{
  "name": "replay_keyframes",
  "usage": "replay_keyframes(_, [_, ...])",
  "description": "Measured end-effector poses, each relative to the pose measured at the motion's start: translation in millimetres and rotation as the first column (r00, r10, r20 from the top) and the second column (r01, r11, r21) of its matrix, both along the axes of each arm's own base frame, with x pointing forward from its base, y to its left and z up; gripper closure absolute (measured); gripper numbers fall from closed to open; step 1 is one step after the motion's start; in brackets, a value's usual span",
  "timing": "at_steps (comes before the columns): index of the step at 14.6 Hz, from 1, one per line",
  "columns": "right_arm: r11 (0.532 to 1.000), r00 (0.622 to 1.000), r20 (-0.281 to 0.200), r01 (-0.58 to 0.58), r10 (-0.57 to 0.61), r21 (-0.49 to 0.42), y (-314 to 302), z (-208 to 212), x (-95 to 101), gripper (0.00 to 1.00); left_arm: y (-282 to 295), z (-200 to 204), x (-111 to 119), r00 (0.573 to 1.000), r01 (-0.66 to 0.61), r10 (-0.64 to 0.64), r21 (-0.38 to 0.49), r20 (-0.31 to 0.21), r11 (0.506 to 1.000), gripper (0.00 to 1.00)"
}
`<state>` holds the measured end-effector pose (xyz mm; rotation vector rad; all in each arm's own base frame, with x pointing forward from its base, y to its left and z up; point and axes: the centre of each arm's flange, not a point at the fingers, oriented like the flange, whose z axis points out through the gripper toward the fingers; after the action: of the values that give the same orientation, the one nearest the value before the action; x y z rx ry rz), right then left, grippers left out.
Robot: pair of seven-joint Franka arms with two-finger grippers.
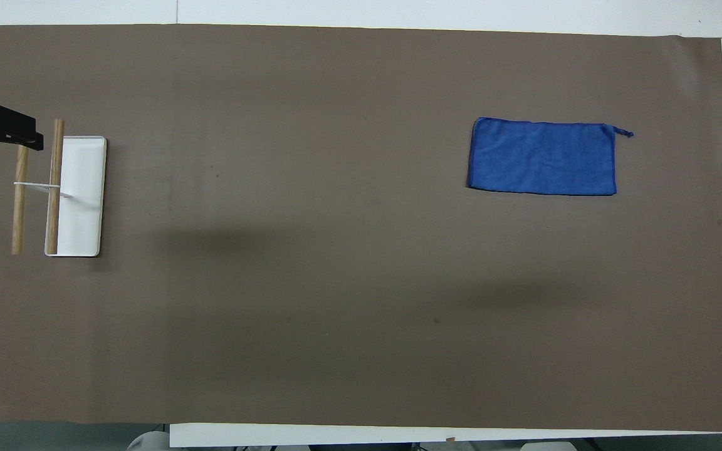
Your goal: Right arm passes towel to left arm to hang
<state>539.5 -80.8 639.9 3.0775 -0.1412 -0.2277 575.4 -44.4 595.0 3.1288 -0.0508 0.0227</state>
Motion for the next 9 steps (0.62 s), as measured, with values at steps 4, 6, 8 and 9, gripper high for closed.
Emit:
replay_keyframes(4, [1.0,1.0,0.0,-0.004,0.004,0.0,2.1,0.1,0.3,0.0,0.0,0.0,0.0,1.0,0.0,0.0,0.0,0.0,1.0,0.0])
replay_keyframes(6, [1.0,1.0,-0.001,-0.003,0.003,0.0,1.9,-0.2,0.1,0.0,0.0,0.0,0.0,1.0,0.0,0.0,0.0,0.0,1.0,0.0])
replay_keyframes(8, [1.0,1.0,-0.003,-0.002,0.002,0.003,1.4,-1.0,-0.1,0.0,0.0,0.0,0.0,1.0,0.0,0.0,0.0,0.0,1.0,0.0])
replay_keyframes(9, [1.0,1.0,-0.005,-0.007,0.007,0.005,3.0,-1.6,0.2,0.0,0.0,0.0,0.0,1.0,0.0,0.0,0.0,0.0,1.0,0.0])
